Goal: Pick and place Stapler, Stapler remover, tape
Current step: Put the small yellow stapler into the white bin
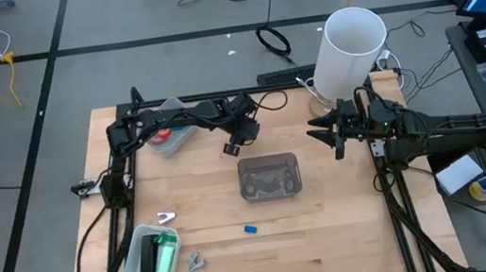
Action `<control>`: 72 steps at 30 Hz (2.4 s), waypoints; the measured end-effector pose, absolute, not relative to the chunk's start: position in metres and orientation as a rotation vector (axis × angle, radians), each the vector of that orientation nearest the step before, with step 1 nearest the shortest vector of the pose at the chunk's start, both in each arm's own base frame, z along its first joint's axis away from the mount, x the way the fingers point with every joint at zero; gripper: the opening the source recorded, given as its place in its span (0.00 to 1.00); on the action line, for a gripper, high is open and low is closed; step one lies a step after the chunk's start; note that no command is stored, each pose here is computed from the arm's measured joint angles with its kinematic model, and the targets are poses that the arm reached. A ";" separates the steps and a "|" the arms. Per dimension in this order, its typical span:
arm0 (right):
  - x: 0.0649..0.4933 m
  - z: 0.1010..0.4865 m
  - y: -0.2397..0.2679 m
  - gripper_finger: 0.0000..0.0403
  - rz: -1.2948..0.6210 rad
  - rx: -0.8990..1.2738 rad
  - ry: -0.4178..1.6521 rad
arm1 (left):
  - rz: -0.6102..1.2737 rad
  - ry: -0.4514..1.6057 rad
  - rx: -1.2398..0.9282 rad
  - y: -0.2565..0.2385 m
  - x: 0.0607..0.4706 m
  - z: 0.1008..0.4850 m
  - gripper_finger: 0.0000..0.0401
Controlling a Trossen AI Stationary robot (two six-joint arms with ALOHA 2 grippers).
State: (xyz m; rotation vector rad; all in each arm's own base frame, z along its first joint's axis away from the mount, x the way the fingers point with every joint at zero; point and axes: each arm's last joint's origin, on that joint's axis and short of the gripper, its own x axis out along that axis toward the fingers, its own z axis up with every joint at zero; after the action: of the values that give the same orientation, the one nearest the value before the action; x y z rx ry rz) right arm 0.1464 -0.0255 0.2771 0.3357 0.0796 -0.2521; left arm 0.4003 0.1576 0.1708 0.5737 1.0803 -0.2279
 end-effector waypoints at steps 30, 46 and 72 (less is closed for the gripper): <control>0.147 0.280 -0.026 0.41 -0.250 0.395 0.045 | -0.312 1.066 0.685 0.161 0.402 0.162 0.38; 0.147 0.280 -0.025 0.41 -0.251 0.495 0.034 | -0.288 1.017 0.587 0.172 0.402 0.169 0.19; 0.147 0.280 -0.026 0.41 -0.251 0.535 0.021 | 0.247 0.840 -0.597 0.202 0.411 0.218 0.18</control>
State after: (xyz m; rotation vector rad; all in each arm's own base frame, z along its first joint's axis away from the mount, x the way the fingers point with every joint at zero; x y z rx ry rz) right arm 0.1467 -0.0255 0.2805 0.5353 0.0211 -0.2507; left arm 0.4114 0.2019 0.2176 -0.5968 0.8396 0.2467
